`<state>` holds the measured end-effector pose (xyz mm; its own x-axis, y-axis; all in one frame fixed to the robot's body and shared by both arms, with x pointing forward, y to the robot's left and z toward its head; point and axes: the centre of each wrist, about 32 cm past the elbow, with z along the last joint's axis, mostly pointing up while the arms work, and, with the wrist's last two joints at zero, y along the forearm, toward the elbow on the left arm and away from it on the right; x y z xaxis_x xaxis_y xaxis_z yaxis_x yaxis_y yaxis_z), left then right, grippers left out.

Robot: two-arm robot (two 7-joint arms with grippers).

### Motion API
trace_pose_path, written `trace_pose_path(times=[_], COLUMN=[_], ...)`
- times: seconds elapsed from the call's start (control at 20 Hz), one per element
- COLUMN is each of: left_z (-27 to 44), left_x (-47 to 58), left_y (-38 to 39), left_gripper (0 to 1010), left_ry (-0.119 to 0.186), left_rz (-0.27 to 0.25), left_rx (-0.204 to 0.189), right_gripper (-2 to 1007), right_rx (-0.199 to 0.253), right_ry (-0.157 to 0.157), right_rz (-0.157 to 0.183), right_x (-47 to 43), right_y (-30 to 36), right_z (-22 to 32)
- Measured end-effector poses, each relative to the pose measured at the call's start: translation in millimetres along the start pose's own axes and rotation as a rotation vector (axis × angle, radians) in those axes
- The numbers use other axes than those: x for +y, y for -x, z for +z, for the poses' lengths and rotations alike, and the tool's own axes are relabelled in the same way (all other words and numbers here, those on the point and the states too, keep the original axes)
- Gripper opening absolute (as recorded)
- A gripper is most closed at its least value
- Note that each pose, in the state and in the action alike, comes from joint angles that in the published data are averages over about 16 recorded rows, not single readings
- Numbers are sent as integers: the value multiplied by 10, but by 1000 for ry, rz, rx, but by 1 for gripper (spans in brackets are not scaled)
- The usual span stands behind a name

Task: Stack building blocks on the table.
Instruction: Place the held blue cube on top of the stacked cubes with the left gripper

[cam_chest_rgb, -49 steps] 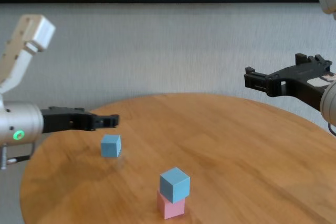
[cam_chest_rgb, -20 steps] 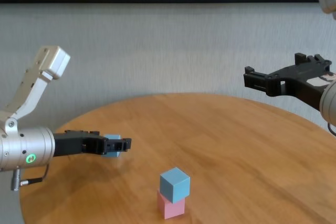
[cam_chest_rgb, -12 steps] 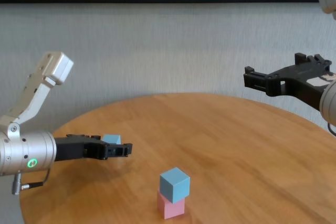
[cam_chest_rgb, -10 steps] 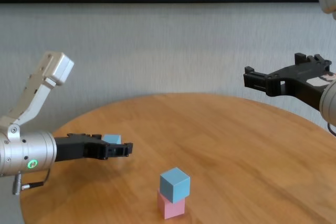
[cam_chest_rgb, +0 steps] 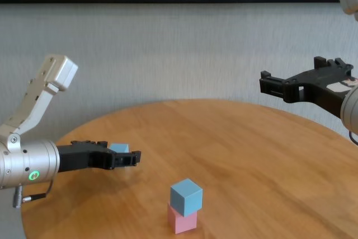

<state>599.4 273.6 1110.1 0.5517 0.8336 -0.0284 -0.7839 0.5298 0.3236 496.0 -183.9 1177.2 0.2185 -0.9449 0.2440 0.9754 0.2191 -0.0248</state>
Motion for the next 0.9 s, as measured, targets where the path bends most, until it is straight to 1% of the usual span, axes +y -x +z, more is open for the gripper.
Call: trace_pose_path(times=[0.25, 0.45, 0.65, 0.9], left_z=[2, 3, 5, 7], left_x=[0, 0, 0, 0], left_y=[0, 0, 0, 0], left_gripper=[981, 935, 858, 715], left_ry=[-2, -3, -4, -5], left_rz=[-1, -2, -2, -3], left_rx=[1, 3, 4, 5], right_gripper=[1005, 1005, 1005, 1005], right_rx=[0, 0, 0, 0], right_ry=[0, 0, 0, 0], right_rz=[0, 0, 0, 0], right_x=[0, 0, 0, 0], right_y=[0, 0, 0, 0], right_z=[0, 0, 0, 0])
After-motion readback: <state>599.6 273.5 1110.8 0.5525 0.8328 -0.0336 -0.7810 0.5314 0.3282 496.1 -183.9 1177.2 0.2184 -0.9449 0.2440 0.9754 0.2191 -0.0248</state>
